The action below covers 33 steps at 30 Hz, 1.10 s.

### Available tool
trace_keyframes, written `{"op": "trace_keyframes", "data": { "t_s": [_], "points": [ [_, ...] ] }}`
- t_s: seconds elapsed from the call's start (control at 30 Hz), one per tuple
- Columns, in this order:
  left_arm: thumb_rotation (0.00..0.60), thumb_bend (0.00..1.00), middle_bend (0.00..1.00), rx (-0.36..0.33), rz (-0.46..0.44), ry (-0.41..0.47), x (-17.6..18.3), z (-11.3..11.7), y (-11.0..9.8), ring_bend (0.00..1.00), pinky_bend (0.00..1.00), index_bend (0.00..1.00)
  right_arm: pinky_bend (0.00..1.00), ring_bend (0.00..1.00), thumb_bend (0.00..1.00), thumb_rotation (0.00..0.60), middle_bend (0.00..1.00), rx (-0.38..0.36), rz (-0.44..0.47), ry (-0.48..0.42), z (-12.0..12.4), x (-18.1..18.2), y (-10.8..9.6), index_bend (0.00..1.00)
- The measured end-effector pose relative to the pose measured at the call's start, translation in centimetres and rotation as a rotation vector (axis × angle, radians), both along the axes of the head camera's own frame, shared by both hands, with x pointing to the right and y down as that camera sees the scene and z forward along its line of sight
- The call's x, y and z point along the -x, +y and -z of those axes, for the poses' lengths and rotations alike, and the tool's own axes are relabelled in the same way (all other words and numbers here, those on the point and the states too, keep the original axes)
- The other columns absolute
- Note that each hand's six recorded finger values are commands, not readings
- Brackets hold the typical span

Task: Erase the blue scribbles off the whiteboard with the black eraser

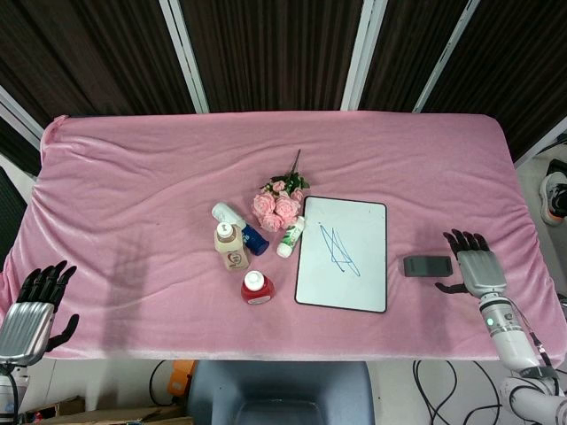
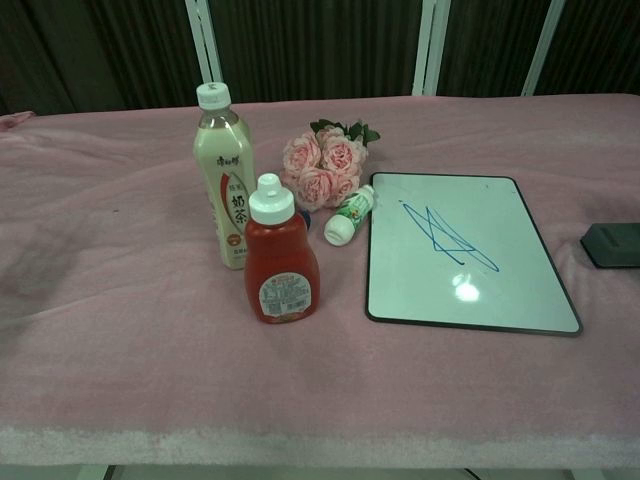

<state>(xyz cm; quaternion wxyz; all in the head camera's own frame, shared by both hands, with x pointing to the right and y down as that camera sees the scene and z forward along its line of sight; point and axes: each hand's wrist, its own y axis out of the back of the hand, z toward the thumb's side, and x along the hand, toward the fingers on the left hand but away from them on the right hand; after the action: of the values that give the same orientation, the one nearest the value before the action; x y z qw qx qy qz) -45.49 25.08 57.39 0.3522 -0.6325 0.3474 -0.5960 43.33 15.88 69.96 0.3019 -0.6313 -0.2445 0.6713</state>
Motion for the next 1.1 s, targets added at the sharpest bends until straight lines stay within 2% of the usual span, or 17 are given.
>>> {"op": "trace_keyframes", "data": {
  "t_s": [0.4,0.57,0.87,0.97,1.1],
  "points": [
    [0.6,0.4,0.0,-0.01,0.003,0.007,0.1,0.4,0.1,0.0,0.0,0.0,0.26,0.19,0.4,0.6,0.29,0.031,0.066,-0.043,-1.8,2.5,-0.2,0.4],
    [0.6,0.4,0.0,-0.015,0.003,0.011,0.1,0.5,0.1,0.0,0.0,0.0,0.36,0.34,0.4,0.6,0.37,0.014,0.081,-0.046,-2.4,3.5,-0.3,0.53],
    [0.6,0.4,0.0,-0.021,0.002,0.02,0.1,0.8,0.1,0.0,0.0,0.0,0.38,0.35,0.4,0.6,0.38,-0.014,0.067,-0.012,-2.3,3.0,-0.4,0.54],
    [0.6,0.4,0.0,-0.019,0.0,0.02,0.1,0.7,0.2,0.0,0.0,0.0,0.4,0.38,0.4,0.6,0.41,-0.018,0.055,-0.004,-2.3,2.7,-0.6,0.58],
    [0.6,0.4,0.0,-0.019,-0.001,0.019,0.0,0.7,0.2,0.0,0.0,0.0,0.55,0.52,0.42,0.6,0.52,-0.033,0.054,0.007,-2.3,2.6,-0.8,0.71]
  ]
}}
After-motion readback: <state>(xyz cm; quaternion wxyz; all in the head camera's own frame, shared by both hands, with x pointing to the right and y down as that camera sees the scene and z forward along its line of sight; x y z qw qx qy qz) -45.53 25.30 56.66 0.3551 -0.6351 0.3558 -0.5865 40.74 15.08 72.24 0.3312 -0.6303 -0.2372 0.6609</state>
